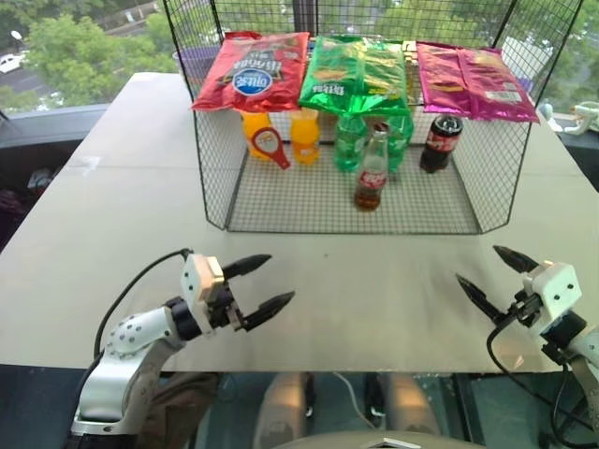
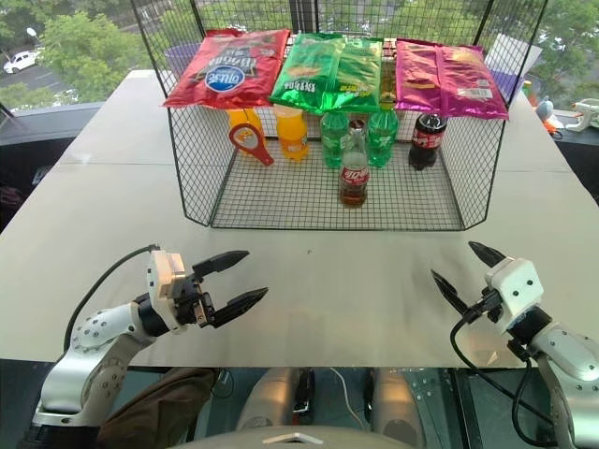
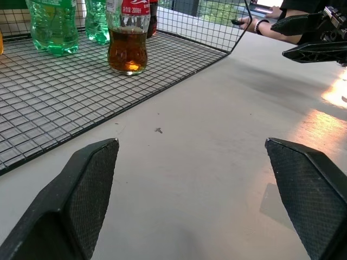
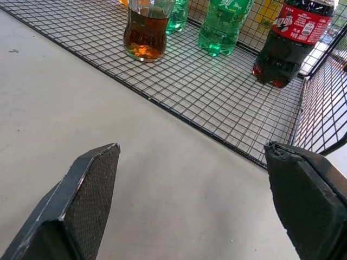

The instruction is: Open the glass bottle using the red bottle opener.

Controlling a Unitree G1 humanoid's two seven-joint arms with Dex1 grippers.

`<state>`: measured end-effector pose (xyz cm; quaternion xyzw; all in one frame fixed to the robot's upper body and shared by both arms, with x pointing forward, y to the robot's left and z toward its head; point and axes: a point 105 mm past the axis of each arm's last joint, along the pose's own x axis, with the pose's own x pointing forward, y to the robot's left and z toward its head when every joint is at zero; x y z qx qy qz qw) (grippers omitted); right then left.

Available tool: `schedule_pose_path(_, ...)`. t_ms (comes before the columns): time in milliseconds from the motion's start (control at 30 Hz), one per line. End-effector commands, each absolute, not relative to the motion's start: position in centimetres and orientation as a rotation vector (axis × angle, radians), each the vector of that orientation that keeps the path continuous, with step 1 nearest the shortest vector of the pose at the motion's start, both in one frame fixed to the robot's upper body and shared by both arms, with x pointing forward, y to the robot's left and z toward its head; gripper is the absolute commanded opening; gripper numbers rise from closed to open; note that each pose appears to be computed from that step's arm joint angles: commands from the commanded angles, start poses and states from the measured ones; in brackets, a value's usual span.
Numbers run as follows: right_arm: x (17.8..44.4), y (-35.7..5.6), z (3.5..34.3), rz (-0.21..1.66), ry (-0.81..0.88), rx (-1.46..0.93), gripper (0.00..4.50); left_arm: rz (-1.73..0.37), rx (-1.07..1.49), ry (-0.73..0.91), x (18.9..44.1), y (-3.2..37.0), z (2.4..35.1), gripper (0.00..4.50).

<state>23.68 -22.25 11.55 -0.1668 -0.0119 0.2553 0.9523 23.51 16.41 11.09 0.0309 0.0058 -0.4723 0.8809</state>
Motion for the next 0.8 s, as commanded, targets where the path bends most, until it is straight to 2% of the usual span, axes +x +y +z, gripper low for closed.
schedule_pose_path(33,23.6,-22.0,13.3,0.526,-0.108,-0.362,4.31,-0.931,0.090,-0.040,24.3,17.0,12.1,4.50)
schedule_pose_path(167,22.5,-18.7,16.1,0.666,-0.295,-0.317,4.31,-0.791,0.061,-0.183,26.6,17.3,14.4,4.50)
schedule_pose_path(300,21.3,-16.3,18.7,0.751,-0.428,-0.273,4.31,-0.700,0.010,-0.207,28.9,17.2,15.8,4.50)
schedule_pose_path(467,20.3,-14.1,20.0,0.822,-0.472,-0.247,4.31,-0.619,-0.024,-0.222,31.4,16.1,17.2,4.50)
schedule_pose_path(800,20.0,-12.6,21.8,0.830,-0.490,-0.267,4.31,-0.428,-0.037,-0.259,35.7,16.3,19.9,4.50)
